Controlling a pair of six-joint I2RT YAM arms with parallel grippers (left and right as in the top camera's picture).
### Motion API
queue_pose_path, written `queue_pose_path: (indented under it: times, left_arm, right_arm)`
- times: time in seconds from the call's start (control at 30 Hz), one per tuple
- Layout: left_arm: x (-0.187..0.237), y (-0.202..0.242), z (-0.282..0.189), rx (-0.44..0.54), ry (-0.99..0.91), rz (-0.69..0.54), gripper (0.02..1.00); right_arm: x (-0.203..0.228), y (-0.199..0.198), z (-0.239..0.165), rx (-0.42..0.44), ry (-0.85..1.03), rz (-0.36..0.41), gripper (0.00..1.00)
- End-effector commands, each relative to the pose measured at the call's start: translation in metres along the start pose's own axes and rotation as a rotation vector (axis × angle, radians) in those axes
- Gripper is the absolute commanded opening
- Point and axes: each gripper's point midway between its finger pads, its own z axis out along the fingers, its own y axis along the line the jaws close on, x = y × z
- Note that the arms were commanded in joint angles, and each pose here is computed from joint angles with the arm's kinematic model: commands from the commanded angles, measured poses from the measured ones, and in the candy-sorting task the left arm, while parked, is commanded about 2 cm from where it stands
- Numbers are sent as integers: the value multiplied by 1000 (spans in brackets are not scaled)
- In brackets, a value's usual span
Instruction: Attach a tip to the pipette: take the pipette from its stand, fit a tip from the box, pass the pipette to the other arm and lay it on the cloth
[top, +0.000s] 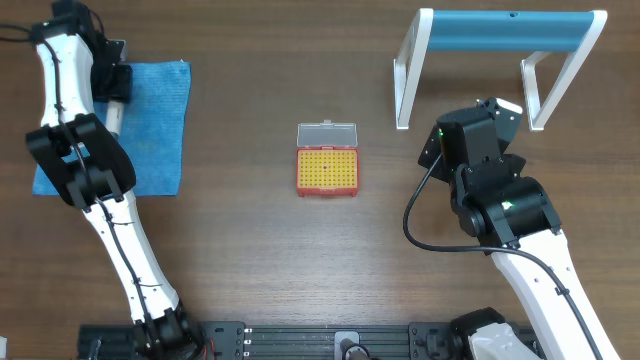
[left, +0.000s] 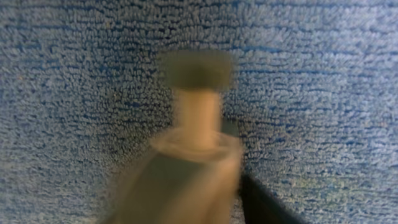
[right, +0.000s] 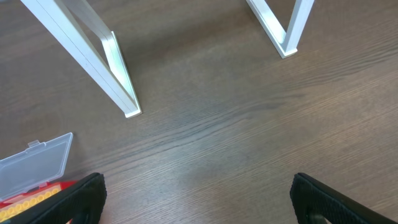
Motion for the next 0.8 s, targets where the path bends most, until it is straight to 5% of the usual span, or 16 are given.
queue_pose_path:
  times: [0.03, 0.2, 0.27, 0.3, 0.43, 0.63, 0.8]
  left_arm:
    - [-6, 2, -7, 6, -26, -33, 636]
    - [-16, 3, -66, -14, -105, -28, 647]
    - [-13, 3, -95, -19, -124, -28, 717]
    - [-6, 2, -119, -20, -125, -28, 875]
    - [48, -15, -186, 12, -33, -43, 901]
    - [63, -57, -295, 106, -282, -58, 901]
    - [150, -115, -379, 115, -419, 15, 901]
  right_arm:
    - [-6, -1, -1, 12, -20, 26, 963]
    - [-7, -1, -1, 11, -21, 26, 963]
    - [-9, -1, -1, 12, -30, 29, 963]
    - [-11, -2, -1, 15, -40, 33, 963]
    - [-31, -14, -4, 96, -143, 55, 963]
    - [-42, -20, -29, 106, -218, -136, 963]
    - [-69, -14, -113, -71, -497, -249, 963]
